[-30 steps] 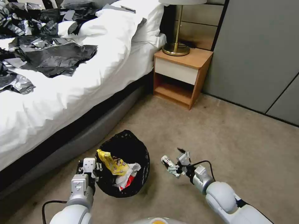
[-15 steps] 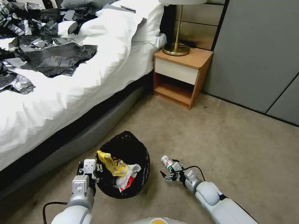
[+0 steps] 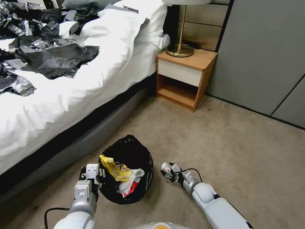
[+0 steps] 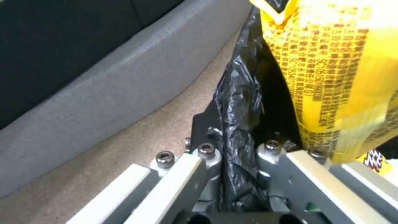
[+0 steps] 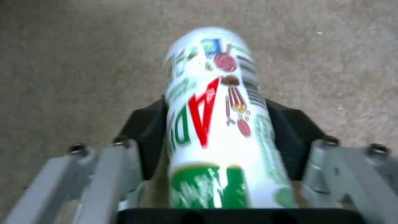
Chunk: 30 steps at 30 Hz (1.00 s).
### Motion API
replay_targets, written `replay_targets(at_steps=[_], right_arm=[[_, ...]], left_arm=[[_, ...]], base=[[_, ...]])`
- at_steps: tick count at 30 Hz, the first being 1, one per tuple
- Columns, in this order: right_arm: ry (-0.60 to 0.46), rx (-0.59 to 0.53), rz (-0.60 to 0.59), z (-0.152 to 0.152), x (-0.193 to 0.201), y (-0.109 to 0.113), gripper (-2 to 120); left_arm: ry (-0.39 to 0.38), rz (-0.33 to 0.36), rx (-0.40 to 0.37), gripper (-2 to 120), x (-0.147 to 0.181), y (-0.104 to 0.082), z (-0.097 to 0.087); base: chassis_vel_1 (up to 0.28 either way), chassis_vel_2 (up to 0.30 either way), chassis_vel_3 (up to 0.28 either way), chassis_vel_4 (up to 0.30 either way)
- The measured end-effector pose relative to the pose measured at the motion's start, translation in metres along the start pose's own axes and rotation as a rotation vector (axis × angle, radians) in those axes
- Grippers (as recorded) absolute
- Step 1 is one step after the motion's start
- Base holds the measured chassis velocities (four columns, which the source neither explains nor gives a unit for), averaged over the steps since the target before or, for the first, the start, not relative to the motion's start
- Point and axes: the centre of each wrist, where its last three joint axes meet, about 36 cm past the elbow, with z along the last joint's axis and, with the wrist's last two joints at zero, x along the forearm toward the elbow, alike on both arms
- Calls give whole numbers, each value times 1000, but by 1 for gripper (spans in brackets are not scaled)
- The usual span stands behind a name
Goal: Pick up the trash bin, then pick up the garbage from the floor and place it into the trash bin.
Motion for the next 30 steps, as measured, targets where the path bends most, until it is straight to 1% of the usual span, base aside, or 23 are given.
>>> replay_targets(at_steps=[1, 3, 5, 7, 8, 10, 13, 16, 18, 19, 20, 21, 22, 23, 24, 26, 27, 28, 30], right_arm=[[-1, 0, 0, 0, 0, 0, 49], [-5, 3, 2, 1, 2, -1, 40], [-6, 3, 2, 1, 3, -1, 39], [-7, 4, 8, 2, 6, -4, 32], [-7, 4, 8, 2, 6, -4, 32], [-10, 5, 13, 3, 10, -7, 27], [-15, 9, 19, 3, 13, -10, 25], [-38, 16, 28, -1, 16, -12, 25], [-108, 27, 35, -19, 23, -11, 25], [-108, 27, 35, -19, 23, -11, 25], [-152, 34, 32, -31, 27, -9, 25], [-203, 41, 27, -46, 32, -5, 25], [-288, 48, 15, -70, 43, 1, 25], [-288, 48, 15, -70, 43, 1, 25], [-333, 50, 7, -83, 49, 6, 25], [-484, 59, -32, -122, 71, 21, 24], [-484, 59, -32, -122, 71, 21, 24], [-556, 65, -63, -140, 81, 28, 23], [-667, 77, -123, -169, 100, 41, 22]], left_arm=[[-1, -1, 0, 3, 0, 0, 0], [-3, 0, 0, 3, 0, 0, -1], [-4, 1, 1, 3, 0, 0, -1], [-7, 6, 3, 3, -1, -2, -2], [-7, 6, 3, 3, -1, -2, -2], [-6, 7, 3, 3, -1, -2, -1], [-6, 7, 0, 3, -1, -1, -1], [-6, 7, -2, 3, -2, -1, -1], [-5, 7, -1, 3, -2, -1, -1], [-5, 7, -1, 3, -2, -1, -1], [-4, 7, -1, 3, -2, -1, -1], [-3, 8, -2, 3, -3, -1, -1], [-3, 8, -1, 3, -3, -1, 0], [-3, 8, -1, 3, -3, -1, 0], [-3, 8, -1, 3, -4, -1, 0], [-1, 12, -1, 3, -4, -2, 0], [-1, 12, -1, 3, -4, -2, 0], [1, 14, -2, 3, -4, -3, 1], [6, 17, -3, 3, -4, -4, 3]], base=[[0, 0, 0, 0], [0, 0, 0, 0], [0, 0, 0, 0], [0, 0, 0, 0], [0, 0, 0, 0], [0, 0, 0, 0], [0, 0, 0, 0], [0, 0, 0, 0], [0, 0, 0, 0], [0, 0, 0, 0], [0, 0, 0, 0], [0, 0, 0, 0], [0, 0, 0, 0], [0, 0, 0, 0], [0, 0, 0, 0], [0, 0, 0, 0], [0, 0, 0, 0], [0, 0, 0, 0], [0, 0, 0, 0]])
